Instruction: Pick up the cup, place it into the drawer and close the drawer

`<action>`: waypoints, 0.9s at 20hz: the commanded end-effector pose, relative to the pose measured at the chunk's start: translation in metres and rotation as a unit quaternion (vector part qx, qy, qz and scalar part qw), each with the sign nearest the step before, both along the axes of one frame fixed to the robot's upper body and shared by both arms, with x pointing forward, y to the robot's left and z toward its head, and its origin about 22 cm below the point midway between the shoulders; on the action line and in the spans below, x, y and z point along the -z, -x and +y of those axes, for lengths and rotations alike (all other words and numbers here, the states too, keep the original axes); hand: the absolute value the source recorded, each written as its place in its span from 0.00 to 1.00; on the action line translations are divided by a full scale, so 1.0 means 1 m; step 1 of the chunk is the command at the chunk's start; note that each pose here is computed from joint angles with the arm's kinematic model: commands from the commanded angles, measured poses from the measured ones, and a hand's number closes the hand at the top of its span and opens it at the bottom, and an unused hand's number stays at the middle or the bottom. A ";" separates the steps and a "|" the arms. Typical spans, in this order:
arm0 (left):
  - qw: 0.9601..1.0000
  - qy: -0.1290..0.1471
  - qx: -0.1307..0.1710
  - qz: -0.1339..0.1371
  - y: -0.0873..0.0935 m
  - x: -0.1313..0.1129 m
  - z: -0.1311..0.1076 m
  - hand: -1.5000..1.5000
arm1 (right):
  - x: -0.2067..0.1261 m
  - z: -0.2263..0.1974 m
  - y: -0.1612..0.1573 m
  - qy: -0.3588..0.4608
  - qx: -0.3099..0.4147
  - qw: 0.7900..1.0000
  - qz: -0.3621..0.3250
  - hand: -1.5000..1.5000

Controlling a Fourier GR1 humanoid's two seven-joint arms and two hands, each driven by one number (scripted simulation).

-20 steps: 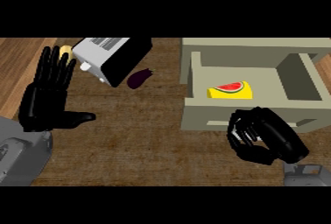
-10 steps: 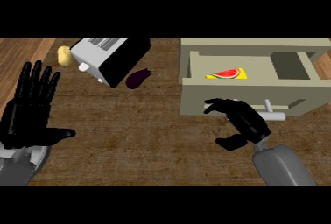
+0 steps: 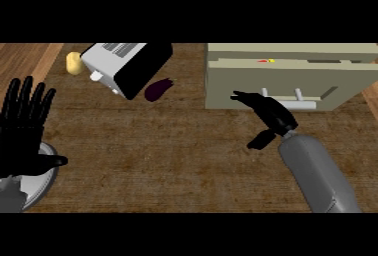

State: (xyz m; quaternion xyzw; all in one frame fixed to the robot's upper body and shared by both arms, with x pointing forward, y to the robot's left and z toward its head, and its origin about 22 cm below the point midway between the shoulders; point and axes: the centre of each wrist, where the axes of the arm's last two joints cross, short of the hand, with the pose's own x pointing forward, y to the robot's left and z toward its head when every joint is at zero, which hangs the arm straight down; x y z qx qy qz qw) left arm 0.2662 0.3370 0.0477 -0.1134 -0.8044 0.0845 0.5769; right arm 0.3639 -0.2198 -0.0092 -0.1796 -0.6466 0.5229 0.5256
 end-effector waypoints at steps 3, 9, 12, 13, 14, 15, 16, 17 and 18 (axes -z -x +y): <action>1.000 0.007 0.014 0.001 0.005 0.002 0.011 0.00 | 0.014 -0.011 -0.025 -0.030 -0.002 0.999 0.030 0.00; 1.000 0.007 0.020 -0.004 0.005 0.002 0.002 0.00 | -0.024 -0.040 -0.056 -0.011 0.021 0.999 0.039 0.00; 1.000 0.009 0.022 0.002 0.001 0.003 0.004 0.00 | -0.044 -0.030 -0.069 -0.016 0.022 0.999 0.035 0.00; 1.000 0.007 0.027 -0.012 -0.008 0.008 0.005 0.00 | -0.040 -0.043 -0.066 -0.015 0.022 0.999 0.039 0.00; 1.000 -0.006 0.025 -0.005 -0.004 -0.008 0.028 0.00 | -0.040 -0.059 -0.063 -0.018 0.032 0.999 0.034 0.00; 1.000 0.001 0.029 -0.003 -0.003 0.009 -0.005 0.00 | -0.033 -0.051 -0.062 -0.016 0.032 0.999 0.039 0.00; 1.000 0.008 0.028 -0.011 -0.005 0.021 -0.011 0.00 | -0.045 -0.054 -0.067 -0.016 0.032 0.999 0.034 0.00; 0.999 -0.003 0.033 -0.005 -0.005 0.008 -0.001 0.00 | -0.045 -0.059 -0.067 -0.024 0.033 0.999 0.032 0.00; 0.999 0.007 0.036 -0.006 0.004 0.025 0.003 0.00 | -0.059 -0.060 -0.073 -0.023 0.039 0.998 0.031 0.00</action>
